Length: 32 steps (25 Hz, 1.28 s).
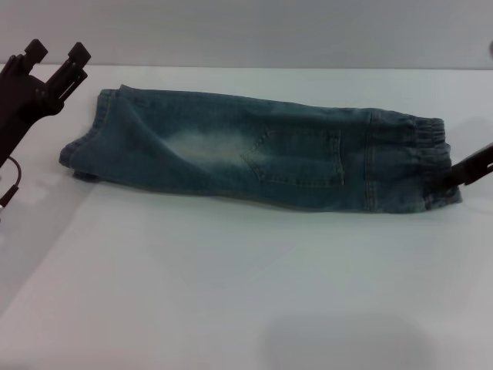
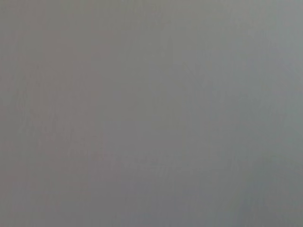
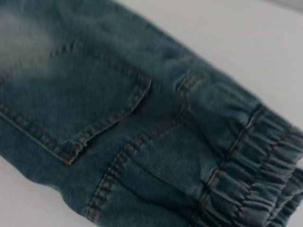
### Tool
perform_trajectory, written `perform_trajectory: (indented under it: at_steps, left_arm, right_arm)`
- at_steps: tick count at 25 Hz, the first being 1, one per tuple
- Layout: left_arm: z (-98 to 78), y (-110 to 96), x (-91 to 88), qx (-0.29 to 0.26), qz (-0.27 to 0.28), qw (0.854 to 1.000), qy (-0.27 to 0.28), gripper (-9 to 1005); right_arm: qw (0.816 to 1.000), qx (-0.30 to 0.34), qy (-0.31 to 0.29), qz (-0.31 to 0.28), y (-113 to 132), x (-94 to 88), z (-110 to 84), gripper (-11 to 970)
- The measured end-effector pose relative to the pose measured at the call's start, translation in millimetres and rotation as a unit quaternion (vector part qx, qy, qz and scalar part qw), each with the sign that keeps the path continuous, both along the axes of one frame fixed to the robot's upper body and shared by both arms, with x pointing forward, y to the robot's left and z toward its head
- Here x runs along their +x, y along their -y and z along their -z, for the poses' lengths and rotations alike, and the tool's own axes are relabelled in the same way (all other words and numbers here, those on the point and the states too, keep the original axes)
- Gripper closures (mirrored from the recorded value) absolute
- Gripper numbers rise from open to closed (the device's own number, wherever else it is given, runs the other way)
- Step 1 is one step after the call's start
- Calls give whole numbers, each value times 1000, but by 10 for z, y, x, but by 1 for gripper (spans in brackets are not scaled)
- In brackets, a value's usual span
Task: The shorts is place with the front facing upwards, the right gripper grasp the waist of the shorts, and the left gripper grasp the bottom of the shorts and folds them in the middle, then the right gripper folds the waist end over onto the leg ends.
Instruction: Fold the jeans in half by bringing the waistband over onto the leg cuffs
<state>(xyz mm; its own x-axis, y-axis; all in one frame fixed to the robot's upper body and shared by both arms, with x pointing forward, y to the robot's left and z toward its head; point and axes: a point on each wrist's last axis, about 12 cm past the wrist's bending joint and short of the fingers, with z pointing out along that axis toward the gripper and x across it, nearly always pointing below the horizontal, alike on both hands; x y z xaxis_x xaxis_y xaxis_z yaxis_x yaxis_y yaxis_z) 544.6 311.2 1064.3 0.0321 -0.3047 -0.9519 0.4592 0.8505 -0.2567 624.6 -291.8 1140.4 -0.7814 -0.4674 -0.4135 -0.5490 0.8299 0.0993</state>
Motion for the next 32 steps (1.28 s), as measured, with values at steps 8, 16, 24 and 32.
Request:
perform_trajectory:
  at_steps: [8,16,24,32]
  left_arm:
    - [-22,0,23,2,1,1000,4,153]
    - [5,-2,2,3,-1,1000,-1,153]
    - [31,15,-17,3,0,1000,-5,153]
    - [36,12,-19,3,-3,1000,-5,153]
  right_arm:
    - [1000,-6,1,1,-83,-23,122,477]
    - [1000,5,7,1,-134,-21,132,478]
    - [999,27,16,-1,-169,-19,110,478]
    - [999,38,19,-2,-173,-30,120,477]
